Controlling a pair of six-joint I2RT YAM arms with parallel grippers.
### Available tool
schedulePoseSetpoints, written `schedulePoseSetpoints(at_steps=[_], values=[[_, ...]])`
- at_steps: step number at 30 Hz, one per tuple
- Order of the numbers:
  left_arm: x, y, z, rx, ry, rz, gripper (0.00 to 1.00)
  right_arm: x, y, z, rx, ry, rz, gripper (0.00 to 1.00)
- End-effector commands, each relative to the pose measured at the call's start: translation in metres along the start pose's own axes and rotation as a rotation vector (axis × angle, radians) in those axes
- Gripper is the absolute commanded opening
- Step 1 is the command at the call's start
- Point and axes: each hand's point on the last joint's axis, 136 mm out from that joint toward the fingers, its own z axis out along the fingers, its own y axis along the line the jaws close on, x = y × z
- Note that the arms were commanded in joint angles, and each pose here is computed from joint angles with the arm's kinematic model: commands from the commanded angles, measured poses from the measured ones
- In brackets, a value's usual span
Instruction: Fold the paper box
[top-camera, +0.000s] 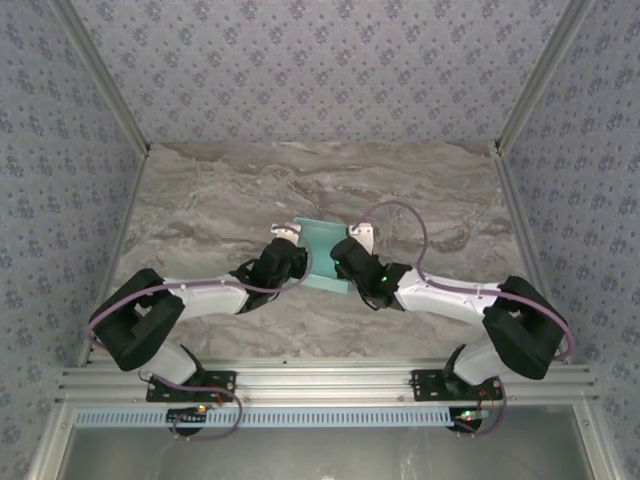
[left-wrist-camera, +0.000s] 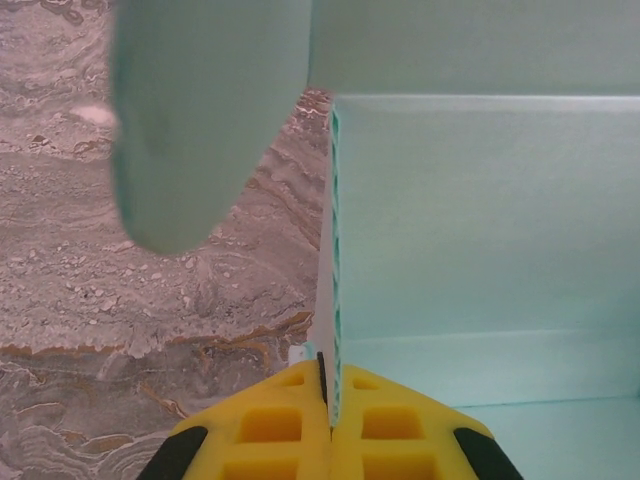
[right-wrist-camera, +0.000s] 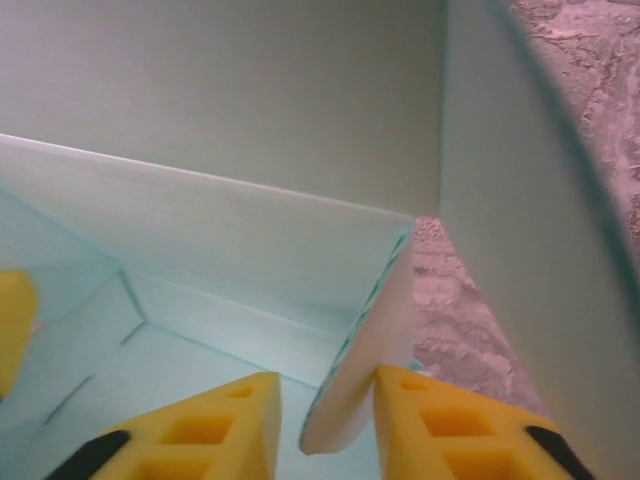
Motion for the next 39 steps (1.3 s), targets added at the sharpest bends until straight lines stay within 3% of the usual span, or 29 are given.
schedulePoseSetpoints(at_steps=[1,8,18,23,29,31,32,34,35,39], values=[[-0.01,-0.026,-0.004,0.1,-0.031,0.01,0.04,0.012,0.003,-0.015,-0.047,0.058,0.051,0.41],[-0.011,-0.022,-0.001,0.069,-0.036,0.043,0.04,0.013,-0.008,-0.036,-0.089,0.057,0.069,0.54],[-0.018,-0.023,0.008,0.043,-0.042,0.061,0.04,-0.006,-0.013,-0.064,-0.172,-0.02,0.037,0.62],[-0.03,-0.021,0.009,0.022,-0.057,0.102,0.04,-0.032,-0.026,-0.08,-0.211,-0.041,0.032,0.63],[-0.054,-0.017,0.006,0.045,-0.087,0.18,0.05,-0.08,-0.078,-0.078,-0.262,0.011,0.18,0.67],[-0.058,-0.019,0.006,0.066,-0.087,0.197,0.11,-0.093,-0.086,-0.074,-0.302,0.04,0.26,0.72],[-0.061,-0.02,0.007,0.076,-0.089,0.195,0.19,-0.096,-0.096,-0.069,-0.28,0.059,0.338,0.77],[-0.064,-0.025,0.008,0.126,-0.081,0.175,0.47,-0.095,-0.119,-0.057,-0.223,0.156,0.589,0.86],[-0.065,-0.028,0.007,0.161,-0.073,0.156,0.56,-0.101,-0.122,-0.053,-0.266,0.187,0.673,0.86],[-0.076,-0.035,-0.007,0.254,-0.041,0.081,0.7,-0.114,-0.126,-0.032,-0.326,0.252,0.854,0.86]])
